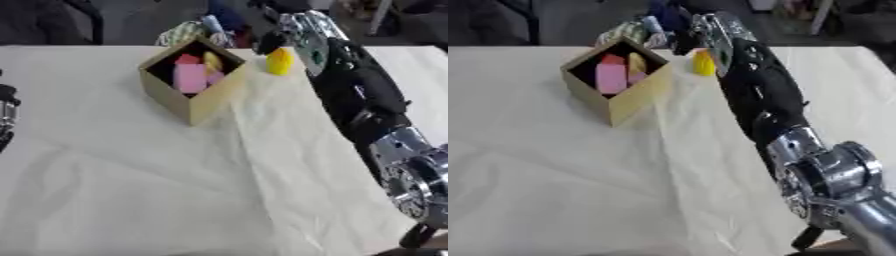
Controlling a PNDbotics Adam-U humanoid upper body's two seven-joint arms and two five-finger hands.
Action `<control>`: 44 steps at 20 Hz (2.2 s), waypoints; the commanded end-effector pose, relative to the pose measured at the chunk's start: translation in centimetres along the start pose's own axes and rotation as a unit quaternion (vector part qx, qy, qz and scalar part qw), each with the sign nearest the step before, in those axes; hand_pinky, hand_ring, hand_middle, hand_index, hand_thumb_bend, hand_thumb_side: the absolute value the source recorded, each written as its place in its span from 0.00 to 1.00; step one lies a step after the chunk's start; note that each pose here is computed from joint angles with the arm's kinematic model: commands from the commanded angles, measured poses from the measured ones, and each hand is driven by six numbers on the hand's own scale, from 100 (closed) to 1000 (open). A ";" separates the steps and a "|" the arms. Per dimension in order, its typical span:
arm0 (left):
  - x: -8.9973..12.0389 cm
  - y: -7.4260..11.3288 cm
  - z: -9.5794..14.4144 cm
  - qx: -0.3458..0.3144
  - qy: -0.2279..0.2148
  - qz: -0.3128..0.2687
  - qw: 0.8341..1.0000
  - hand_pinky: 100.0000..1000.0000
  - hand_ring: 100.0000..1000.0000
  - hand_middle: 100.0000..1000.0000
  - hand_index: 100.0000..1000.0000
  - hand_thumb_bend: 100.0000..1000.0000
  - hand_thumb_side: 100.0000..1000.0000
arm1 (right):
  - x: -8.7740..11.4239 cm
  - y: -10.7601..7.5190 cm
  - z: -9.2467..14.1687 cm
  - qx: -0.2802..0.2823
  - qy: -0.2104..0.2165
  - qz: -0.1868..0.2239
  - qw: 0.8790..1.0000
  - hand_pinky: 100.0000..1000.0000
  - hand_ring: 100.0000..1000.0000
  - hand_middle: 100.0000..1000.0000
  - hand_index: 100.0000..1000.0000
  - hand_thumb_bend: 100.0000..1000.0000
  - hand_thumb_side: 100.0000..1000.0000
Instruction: Pick up objects on the table and place them in the box.
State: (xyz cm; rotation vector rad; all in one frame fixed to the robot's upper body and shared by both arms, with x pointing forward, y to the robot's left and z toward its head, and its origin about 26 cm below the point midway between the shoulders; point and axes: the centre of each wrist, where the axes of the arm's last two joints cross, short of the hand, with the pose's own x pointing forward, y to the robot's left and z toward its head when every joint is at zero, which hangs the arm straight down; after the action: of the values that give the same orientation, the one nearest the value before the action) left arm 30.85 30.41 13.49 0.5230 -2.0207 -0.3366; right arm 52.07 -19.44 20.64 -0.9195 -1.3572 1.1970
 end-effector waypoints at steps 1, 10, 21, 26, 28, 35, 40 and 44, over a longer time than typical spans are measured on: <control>1.0 0.7 -0.6 0.010 -0.022 -0.006 1.000 0.60 0.56 0.55 0.80 0.00 0.49 | -2.5 -1.0 0.2 -0.031 0.051 -0.021 0.998 0.89 0.87 1.00 1.00 0.00 0.05; 1.2 0.8 -0.8 0.014 -0.025 -0.003 1.000 0.60 0.55 0.55 0.80 0.00 0.49 | -6.3 3.0 0.7 -0.012 0.151 -0.046 0.987 0.86 0.84 0.97 1.00 0.00 0.09; 1.3 0.8 -0.9 0.016 -0.028 0.003 0.999 0.60 0.52 0.55 0.80 0.00 0.49 | -7.8 3.3 1.2 -0.107 0.228 -0.035 0.967 0.83 0.78 0.92 1.00 0.00 0.10; 1.2 0.7 -0.9 0.015 -0.026 0.004 1.000 0.60 0.51 0.55 0.80 0.00 0.49 | -7.1 2.1 1.1 -0.156 0.219 -0.042 0.962 0.82 0.77 0.91 1.00 0.00 0.11; 1.2 0.7 -0.9 0.015 -0.026 0.005 1.000 0.60 0.51 0.55 0.80 0.00 0.49 | -6.9 1.7 1.0 -0.157 0.211 -0.050 0.964 0.83 0.77 0.91 1.00 0.00 0.11; 1.4 0.6 -1.1 0.013 -0.031 0.010 0.999 0.60 0.51 0.55 0.80 0.00 0.49 | -7.2 1.9 1.2 -0.145 0.211 -0.053 0.965 0.81 0.74 0.87 1.00 0.00 0.11; 1.3 0.6 -1.0 0.013 -0.028 0.012 0.999 0.60 0.51 0.55 0.80 0.00 0.50 | -7.9 2.7 1.3 -0.166 0.246 -0.019 0.955 0.77 0.66 0.71 0.91 0.00 0.11; 1.3 0.5 -1.1 0.012 -0.029 0.015 0.999 0.60 0.51 0.55 0.80 0.00 0.50 | -7.7 2.5 1.4 -0.225 0.255 0.010 0.940 0.68 0.48 0.33 0.52 0.00 0.07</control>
State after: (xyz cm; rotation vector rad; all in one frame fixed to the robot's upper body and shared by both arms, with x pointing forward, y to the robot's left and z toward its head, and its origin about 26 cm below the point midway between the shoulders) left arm 31.08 30.05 14.32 0.4921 -2.0613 -0.3067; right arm 51.40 -26.26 15.01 -1.3884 -1.1719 0.6283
